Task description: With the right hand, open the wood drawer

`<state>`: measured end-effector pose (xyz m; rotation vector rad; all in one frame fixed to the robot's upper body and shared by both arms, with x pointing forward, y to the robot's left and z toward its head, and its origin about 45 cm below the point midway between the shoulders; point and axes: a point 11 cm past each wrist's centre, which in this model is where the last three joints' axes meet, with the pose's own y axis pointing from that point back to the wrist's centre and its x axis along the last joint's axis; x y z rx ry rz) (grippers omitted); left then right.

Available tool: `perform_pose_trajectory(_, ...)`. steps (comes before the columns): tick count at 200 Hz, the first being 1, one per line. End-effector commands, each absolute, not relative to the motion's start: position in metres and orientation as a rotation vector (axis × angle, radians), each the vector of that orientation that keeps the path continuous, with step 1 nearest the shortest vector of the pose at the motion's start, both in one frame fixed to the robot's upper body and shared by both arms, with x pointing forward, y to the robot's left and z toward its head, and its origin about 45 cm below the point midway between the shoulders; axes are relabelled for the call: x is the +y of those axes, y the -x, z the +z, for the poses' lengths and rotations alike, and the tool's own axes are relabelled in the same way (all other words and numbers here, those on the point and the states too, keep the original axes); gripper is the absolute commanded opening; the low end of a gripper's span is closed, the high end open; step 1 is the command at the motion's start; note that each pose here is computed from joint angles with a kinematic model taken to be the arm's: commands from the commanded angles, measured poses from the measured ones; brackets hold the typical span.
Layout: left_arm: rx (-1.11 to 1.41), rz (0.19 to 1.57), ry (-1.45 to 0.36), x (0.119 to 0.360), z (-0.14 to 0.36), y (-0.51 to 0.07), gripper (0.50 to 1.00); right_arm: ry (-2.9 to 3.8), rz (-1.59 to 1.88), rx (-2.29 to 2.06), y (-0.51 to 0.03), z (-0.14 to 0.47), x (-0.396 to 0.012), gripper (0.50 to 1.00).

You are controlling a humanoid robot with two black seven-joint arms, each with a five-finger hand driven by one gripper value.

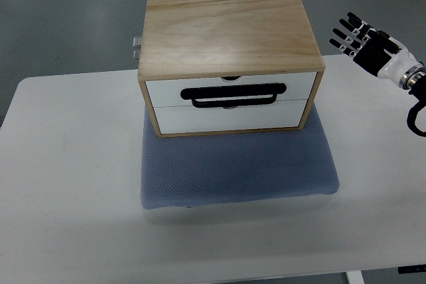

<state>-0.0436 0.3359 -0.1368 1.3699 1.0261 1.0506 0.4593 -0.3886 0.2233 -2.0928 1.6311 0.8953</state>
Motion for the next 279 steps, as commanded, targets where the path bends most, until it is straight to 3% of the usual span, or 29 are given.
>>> perform_pose_trajectory(1,1.026,1.050,-1.370,0.336,-0.137,0.044,1.000,2.131,0.853,1.671,-0.457,0.230,-0.402,0.952)
perform_pose_trajectory(37,1.026,1.050,-1.370,0.336,-0.137,0.044,1.000,2.230,0.663,1.751,-0.450,0.257,-0.430,0.952)
perform_pose_trajectory(141,1.026,1.050,-1.370,0.336,-0.137,0.044,1.000,2.692,0.022,1.697,-0.411,0.345,-0.444,0.950)
perform_pose_trajectory(169,1.026,1.050,-1.370,0.336,-0.137,0.044,1.000,2.825,-0.102,1.515,-0.403,0.377,-0.411,0.950)
perform_pose_trajectory(217,1.026,1.050,-1.370,0.336,-0.137,0.044,1.000,3.078,-0.353,0.999,-0.379,0.415,-0.310,0.950)
perform_pose_trajectory(279,1.026,1.050,-1.370,0.336,-0.137,0.044,1.000,3.311,-0.555,0.582,-0.368,0.383,-0.240,0.952)
